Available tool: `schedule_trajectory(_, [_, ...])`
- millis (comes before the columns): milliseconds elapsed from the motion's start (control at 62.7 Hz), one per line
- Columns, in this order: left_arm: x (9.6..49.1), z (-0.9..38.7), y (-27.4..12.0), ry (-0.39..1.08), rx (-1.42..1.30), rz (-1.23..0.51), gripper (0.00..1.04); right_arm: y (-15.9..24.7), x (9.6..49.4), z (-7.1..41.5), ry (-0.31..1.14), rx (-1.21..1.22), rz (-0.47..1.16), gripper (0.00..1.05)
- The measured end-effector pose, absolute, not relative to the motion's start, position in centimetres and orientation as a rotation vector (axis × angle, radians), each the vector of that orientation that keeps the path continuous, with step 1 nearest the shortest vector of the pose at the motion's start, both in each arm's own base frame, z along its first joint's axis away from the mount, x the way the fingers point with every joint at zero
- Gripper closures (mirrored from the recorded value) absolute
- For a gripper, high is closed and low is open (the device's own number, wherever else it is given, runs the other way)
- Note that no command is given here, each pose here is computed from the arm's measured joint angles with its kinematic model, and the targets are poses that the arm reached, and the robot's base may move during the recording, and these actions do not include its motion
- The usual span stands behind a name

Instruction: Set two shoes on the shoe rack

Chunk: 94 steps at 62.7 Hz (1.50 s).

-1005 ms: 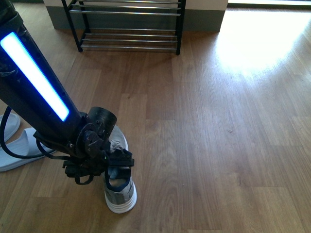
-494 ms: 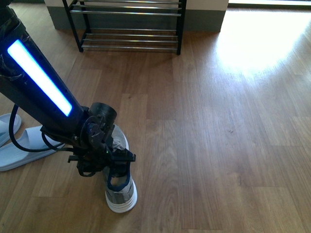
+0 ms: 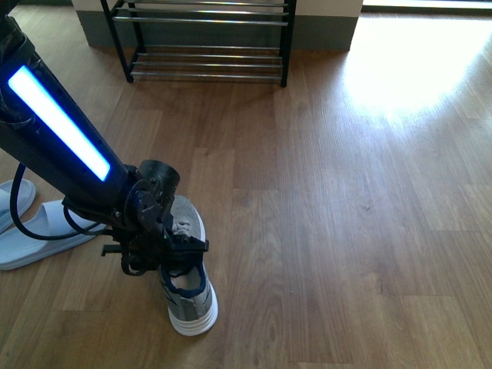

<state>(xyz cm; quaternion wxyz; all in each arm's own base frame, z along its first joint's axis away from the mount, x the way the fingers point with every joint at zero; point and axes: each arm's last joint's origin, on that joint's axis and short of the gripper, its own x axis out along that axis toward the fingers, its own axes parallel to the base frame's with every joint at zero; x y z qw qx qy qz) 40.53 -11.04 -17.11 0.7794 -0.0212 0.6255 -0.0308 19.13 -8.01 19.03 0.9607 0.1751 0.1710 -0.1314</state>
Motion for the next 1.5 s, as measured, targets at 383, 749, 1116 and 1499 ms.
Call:
schedule_trajectory(383, [40.7, -16.1, -10.1, 1.267, -0.041, -0.168, 0.98, -8.0, 19.1, 19.0, 0.346, 0.355, -0.266, 1.04])
schedule_trajectory(749, [38.7, -12.1, -8.6, 1.147, -0.01, -0.137, 0.99, -8.0, 19.1, 19.0, 0.346, 0.355, -0.266, 1.04])
schedule_trajectory(1116, [33.4, -1.1, -11.4, 0.982, 0.031, -0.193, 0.99, -8.0, 19.1, 19.0, 0.346, 0.355, -0.266, 1.04])
schedule_trajectory(1499, [28.3, 10.5, -9.9, 0.708, -0.04, -0.125, 0.99, -8.0, 19.1, 19.0, 0.346, 0.355, -0.266, 1.04])
